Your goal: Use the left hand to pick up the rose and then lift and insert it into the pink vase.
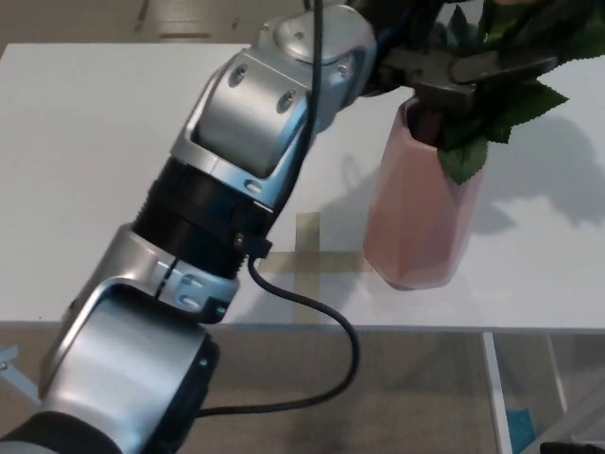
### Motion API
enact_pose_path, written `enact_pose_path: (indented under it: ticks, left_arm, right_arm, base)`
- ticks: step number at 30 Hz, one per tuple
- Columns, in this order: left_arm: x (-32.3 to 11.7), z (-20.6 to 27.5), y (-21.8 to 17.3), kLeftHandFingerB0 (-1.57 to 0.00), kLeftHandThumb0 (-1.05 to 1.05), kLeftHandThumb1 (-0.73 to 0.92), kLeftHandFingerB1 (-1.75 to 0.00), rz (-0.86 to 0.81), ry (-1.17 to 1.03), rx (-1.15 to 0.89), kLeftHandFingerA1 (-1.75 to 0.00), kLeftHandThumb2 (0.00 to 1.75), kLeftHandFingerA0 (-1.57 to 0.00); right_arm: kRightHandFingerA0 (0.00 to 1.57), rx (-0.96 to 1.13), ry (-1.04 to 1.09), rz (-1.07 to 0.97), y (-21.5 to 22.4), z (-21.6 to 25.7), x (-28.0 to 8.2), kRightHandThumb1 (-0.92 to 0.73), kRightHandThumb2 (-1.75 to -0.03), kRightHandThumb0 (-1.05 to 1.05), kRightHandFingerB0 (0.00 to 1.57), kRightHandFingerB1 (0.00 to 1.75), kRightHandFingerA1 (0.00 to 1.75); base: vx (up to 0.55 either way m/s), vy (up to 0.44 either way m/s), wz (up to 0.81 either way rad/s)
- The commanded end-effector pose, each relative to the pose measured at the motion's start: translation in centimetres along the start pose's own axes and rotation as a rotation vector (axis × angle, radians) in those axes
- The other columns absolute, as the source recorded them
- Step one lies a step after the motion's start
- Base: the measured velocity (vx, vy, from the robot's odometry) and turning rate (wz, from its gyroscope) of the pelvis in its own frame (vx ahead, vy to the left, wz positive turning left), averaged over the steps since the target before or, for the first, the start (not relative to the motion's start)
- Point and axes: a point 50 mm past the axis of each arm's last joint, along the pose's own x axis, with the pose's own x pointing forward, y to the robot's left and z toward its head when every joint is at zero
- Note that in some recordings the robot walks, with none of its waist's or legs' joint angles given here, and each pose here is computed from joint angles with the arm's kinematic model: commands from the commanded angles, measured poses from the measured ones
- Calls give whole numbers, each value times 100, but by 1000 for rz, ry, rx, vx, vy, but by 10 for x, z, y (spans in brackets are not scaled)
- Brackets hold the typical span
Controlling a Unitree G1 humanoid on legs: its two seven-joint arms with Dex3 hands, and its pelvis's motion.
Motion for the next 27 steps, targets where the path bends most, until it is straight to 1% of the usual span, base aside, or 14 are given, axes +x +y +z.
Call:
enact_pose_path:
  ticks: [1, 4, 6, 10, 14, 18, 27]
  left_arm:
    - [-2, -7, 8, 0, -82, 44, 0, -55, 45, -3, 0, 57, 0]
    - [-3, -7, 11, 0, -82, 44, 0, -62, 40, -15, 0, 58, 0]
    - [-7, -7, 20, 0, -82, 44, 0, -51, 17, -7, 0, 58, 0]
    - [-7, -7, 22, 0, -82, 44, 0, -55, 14, -6, 0, 58, 0]
    - [-18, -4, 38, 0, -82, 44, 0, -44, 37, -40, 0, 58, 0]
    - [-23, -2, 45, 0, -81, 44, 0, -32, 41, -47, 0, 58, 0]
    - [-55, 2, 75, 0, -79, 45, 0, 0, 40, -36, 0, 56, 0]
  right_arm:
    - [53, 12, 23, -4, -3, -3, -1, -64, -58, -26, 47, 42, 47]
    - [53, 13, 24, -5, -3, -4, -1, -64, -58, -26, 47, 42, 47]
    - [53, 16, 25, -11, -4, -4, -1, -64, -58, -26, 47, 42, 47]
    - [53, 16, 25, -12, -4, -4, -1, -64, -58, -26, 47, 42, 47]
    - [53, 22, 24, -17, -3, -4, -1, -64, -58, -26, 47, 42, 47]
    - [53, 20, 24, -17, -3, -4, -1, -64, -58, -26, 47, 42, 47]
    - [53, 27, 32, -19, -1, -5, -1, -64, -58, -26, 48, 43, 47]
  base:
    - [0, 0, 0]
    - [0, 0, 0]
    - [0, 0, 0]
    - [0, 0, 0]
    - [0, 0, 0]
    - [0, 0, 0]
    - [0, 0, 0]
